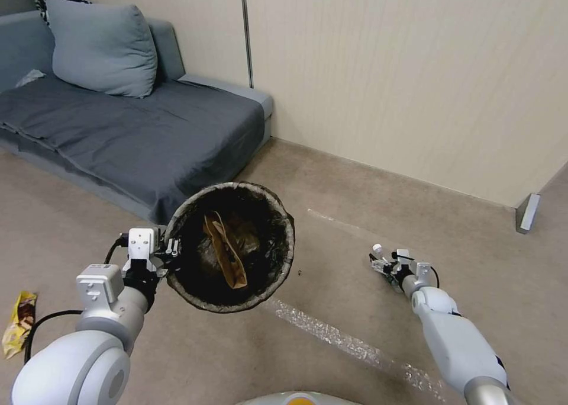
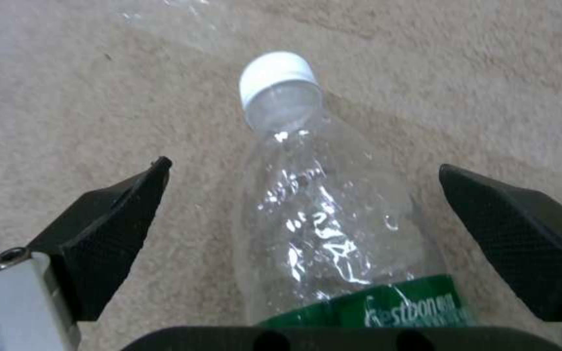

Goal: Pick up the trash bin, then pick up the garbage from the floor and place it into the trash bin.

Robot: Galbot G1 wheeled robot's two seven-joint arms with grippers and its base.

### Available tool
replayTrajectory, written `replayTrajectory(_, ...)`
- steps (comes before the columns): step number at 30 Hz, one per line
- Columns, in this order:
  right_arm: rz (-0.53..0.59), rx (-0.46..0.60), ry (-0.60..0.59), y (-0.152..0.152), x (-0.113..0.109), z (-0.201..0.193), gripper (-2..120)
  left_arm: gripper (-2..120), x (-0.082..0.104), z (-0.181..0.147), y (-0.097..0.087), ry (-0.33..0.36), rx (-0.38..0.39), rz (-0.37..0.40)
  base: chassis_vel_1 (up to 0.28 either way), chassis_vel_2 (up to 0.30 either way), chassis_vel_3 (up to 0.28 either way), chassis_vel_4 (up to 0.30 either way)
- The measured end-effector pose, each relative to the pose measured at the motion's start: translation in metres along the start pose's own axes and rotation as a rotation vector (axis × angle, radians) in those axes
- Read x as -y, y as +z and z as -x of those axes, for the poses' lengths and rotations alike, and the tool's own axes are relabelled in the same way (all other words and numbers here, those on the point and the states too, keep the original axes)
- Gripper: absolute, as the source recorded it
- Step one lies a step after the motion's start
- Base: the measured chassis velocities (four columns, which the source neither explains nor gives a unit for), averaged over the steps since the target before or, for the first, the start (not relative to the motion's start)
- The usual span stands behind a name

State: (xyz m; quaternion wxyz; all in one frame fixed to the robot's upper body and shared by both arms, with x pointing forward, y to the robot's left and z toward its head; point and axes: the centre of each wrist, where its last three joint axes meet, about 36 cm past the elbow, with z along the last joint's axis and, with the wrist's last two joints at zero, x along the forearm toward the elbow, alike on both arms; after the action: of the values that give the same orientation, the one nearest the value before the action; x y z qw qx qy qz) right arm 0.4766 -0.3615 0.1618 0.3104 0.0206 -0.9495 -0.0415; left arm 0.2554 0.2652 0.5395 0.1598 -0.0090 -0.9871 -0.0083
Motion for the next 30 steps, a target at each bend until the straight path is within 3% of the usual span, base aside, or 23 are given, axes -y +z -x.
replayTrajectory(7, 0.004, -0.027, 0.024, 0.002, -0.004, 0.002, 99, 1, 0.0, 0.0, 0.0, 0.001, 0.0, 0.002, 0.0, 0.0, 0.0, 0.0)
replayTrajectory(9, 0.001, -0.037, 0.028, 0.006, -0.005, 0.001, 89, 1, 0.0, 0.0, 0.0, 0.003, 0.0, 0.002, 0.0, 0.0, 0.0, 0.0)
replayTrajectory(11, 0.001, -0.038, 0.029, 0.007, -0.005, 0.001, 87, 1, 0.0, 0.0, 0.0, 0.003, 0.0, 0.002, 0.0, 0.0, 0.0, 0.0)
replayTrajectory(16, 0.0, -0.046, 0.029, 0.013, -0.006, -0.002, 62, 1, 0.0, 0.0, 0.0, 0.004, 0.0, 0.002, 0.0, 0.0, 0.0, 0.0)
replayTrajectory(17, 0.0, -0.046, 0.029, 0.013, -0.006, -0.002, 62, 1, 0.0, 0.0, 0.0, 0.004, 0.0, 0.002, 0.0, 0.0, 0.0, 0.0)
replayTrajectory(19, -0.001, -0.043, 0.028, 0.014, -0.007, -0.003, 45, 1, 0.0, 0.0, 0.0, 0.005, 0.001, 0.0, 0.0, 0.0, 0.0, 0.0)
replayTrajectory(25, -0.004, -0.033, 0.026, 0.015, -0.008, -0.004, 32, 1, 0.0, 0.0, 0.0, 0.005, 0.003, 0.0, 0.0, 0.0, 0.0, 0.0)
replayTrajectory(30, -0.009, -0.012, 0.028, 0.014, -0.01, -0.006, 30, 1, 0.0, 0.0, -0.001, 0.005, 0.004, 0.0, 0.0, 0.0, 0.0, 0.0)
